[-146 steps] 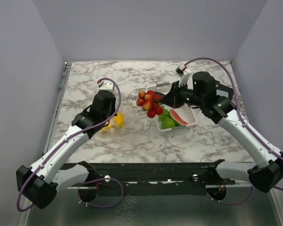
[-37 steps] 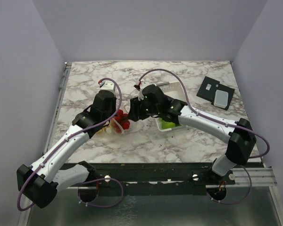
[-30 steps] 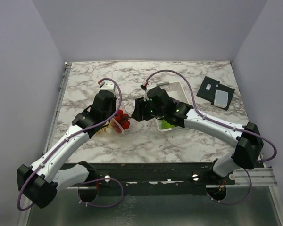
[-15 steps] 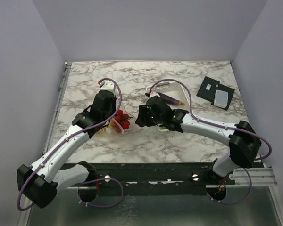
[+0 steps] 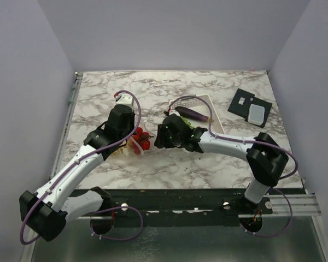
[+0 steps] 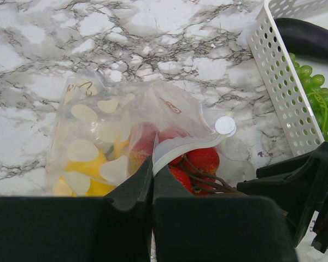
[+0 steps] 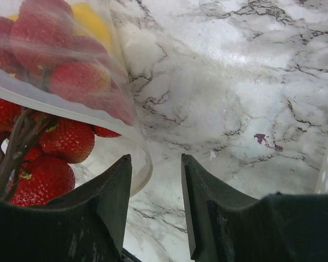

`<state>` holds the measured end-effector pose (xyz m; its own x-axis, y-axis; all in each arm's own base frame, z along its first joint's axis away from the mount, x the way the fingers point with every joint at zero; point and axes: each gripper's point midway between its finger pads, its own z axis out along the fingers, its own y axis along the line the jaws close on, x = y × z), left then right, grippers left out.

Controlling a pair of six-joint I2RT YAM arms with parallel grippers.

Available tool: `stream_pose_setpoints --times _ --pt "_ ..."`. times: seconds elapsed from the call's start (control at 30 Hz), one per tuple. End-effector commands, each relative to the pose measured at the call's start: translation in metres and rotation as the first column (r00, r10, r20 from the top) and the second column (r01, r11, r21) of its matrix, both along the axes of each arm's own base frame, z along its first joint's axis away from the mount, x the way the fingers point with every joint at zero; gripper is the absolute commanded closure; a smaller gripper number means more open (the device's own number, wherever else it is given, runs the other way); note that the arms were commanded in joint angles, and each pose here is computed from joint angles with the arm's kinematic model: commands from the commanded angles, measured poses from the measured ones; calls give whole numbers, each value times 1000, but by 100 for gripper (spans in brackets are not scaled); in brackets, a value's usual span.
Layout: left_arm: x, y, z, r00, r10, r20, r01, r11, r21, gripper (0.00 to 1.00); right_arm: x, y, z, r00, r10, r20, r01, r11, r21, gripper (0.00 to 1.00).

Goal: Place the food in the zip-top bag and seal the zipper
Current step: Adjust the zipper food storage bag at the center of the board.

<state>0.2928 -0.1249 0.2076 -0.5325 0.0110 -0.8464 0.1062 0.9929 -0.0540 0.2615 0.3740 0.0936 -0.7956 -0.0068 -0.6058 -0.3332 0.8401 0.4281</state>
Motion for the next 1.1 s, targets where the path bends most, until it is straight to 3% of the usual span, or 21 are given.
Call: stream_pose_setpoints --times 0.0,0.13,0.33,0.37,0.7,1.07 --pt "0 -2 -3 1000 -11 -1 11 1000 -9 100 12 18 13 999 -21 31 19 998 62 55" --pt "-1 -1 -1 1000 -11 5 11 1000 -10 100 16 25 17 999 -27 33 24 996 87 61" --pt "-1 1 1 1000 -4 11 4 1000 -7 100 19 32 28 999 -32 42 27 991 129 97" --pt "-1 1 1 1000 -2 14 2 1000 -8 100 19 32 31 998 -32 48 26 991 133 99" --pt "-7 4 21 999 6 41 -5 999 -41 100 21 17 90 984 -13 176 -11 990 138 99" --pt "-20 10 61 998 17 64 -11 996 -86 100 6 12 142 965 118 233 -142 986 89 99"
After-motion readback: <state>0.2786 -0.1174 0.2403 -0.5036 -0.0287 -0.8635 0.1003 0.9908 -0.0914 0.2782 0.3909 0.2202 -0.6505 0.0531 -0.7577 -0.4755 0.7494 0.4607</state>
